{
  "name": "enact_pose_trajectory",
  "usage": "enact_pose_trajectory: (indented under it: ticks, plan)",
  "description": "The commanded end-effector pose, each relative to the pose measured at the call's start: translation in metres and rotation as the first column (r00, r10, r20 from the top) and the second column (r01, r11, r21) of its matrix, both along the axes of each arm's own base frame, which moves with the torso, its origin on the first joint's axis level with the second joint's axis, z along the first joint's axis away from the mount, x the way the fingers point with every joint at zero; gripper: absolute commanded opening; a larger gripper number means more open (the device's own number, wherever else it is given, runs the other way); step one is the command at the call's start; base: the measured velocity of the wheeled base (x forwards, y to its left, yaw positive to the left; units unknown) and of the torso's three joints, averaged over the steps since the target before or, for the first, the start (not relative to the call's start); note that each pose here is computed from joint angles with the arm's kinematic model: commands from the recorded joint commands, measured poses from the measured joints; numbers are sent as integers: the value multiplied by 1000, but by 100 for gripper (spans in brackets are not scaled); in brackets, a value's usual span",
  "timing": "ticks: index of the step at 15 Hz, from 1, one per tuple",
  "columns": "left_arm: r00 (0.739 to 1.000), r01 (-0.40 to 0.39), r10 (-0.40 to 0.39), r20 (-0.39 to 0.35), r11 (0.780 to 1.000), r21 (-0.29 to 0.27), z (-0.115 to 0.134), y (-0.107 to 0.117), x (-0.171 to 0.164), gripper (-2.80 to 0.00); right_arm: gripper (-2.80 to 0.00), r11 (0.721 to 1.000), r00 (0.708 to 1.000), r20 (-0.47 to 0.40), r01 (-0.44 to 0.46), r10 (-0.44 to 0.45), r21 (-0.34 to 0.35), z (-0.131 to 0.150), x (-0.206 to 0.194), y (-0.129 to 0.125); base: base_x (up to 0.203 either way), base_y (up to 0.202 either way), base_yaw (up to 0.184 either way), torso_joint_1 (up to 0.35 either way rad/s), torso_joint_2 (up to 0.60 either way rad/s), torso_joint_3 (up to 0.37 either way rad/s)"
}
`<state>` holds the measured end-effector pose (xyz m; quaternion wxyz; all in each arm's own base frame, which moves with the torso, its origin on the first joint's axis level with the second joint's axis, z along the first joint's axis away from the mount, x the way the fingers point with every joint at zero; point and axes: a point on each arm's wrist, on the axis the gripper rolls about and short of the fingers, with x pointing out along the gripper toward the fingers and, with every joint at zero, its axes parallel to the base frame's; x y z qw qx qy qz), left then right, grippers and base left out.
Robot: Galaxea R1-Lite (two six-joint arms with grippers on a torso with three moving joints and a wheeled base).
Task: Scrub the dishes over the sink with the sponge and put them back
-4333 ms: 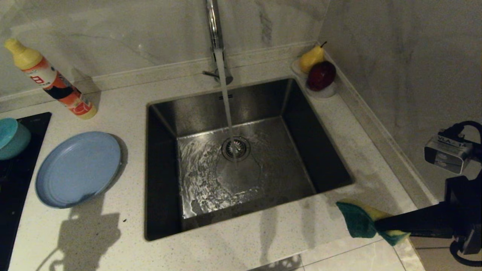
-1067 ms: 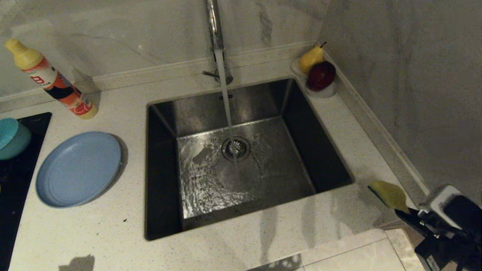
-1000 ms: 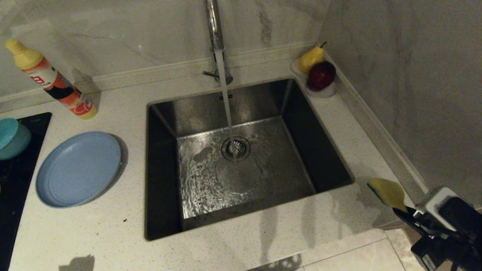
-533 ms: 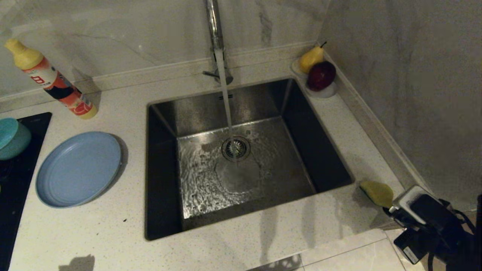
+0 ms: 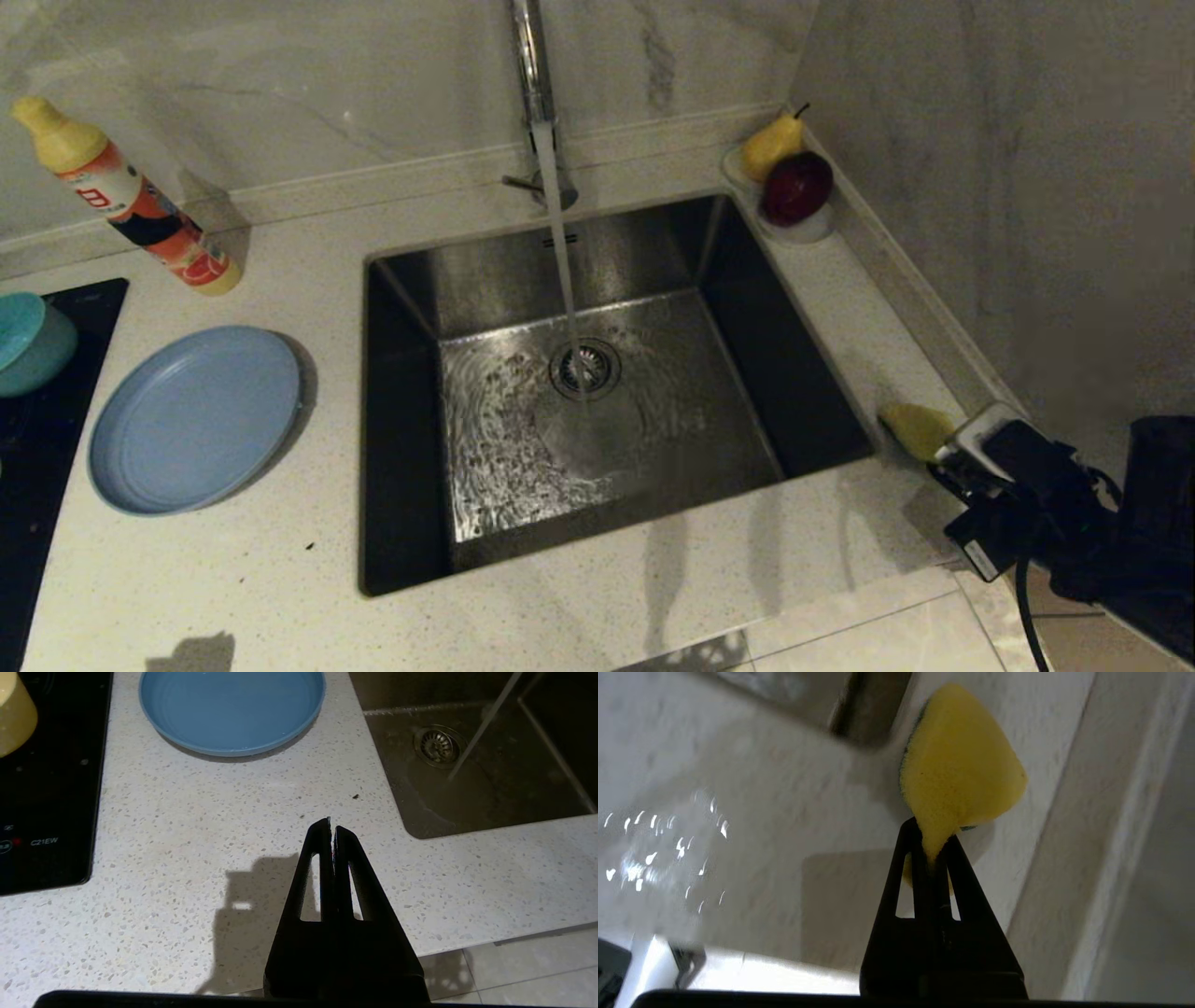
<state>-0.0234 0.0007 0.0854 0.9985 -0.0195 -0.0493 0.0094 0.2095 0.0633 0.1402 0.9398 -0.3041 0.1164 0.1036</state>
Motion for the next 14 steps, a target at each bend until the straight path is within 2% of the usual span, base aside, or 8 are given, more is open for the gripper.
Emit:
enact_pose_trajectory:
  ticks: [1,4,7,14]
  plan:
    - [999,1,-1,-42,1000,-1,-11,0,3,-280,-280,1000,1000,6,-1,1,2,7,11,1,0,0,0,0,0,0]
    - [999,-1,1,-42,1000,-1,-11,0,3,-280,-280,1000,1000,21,-6,6,8,19,15,3,0,0,0,0,0,0]
    - [999,1,-1,-42,1000,-1,-11,0,3,-280,-280,1000,1000,-20,-18,18,-1,13,17,4,0,0,0,0,0,0]
    - [999,-1,1,-42,1000,-1,-11,0,3,-280,-280,1000,1000,-20,-17,17,0,14,19,2,0,0,0,0,0,0]
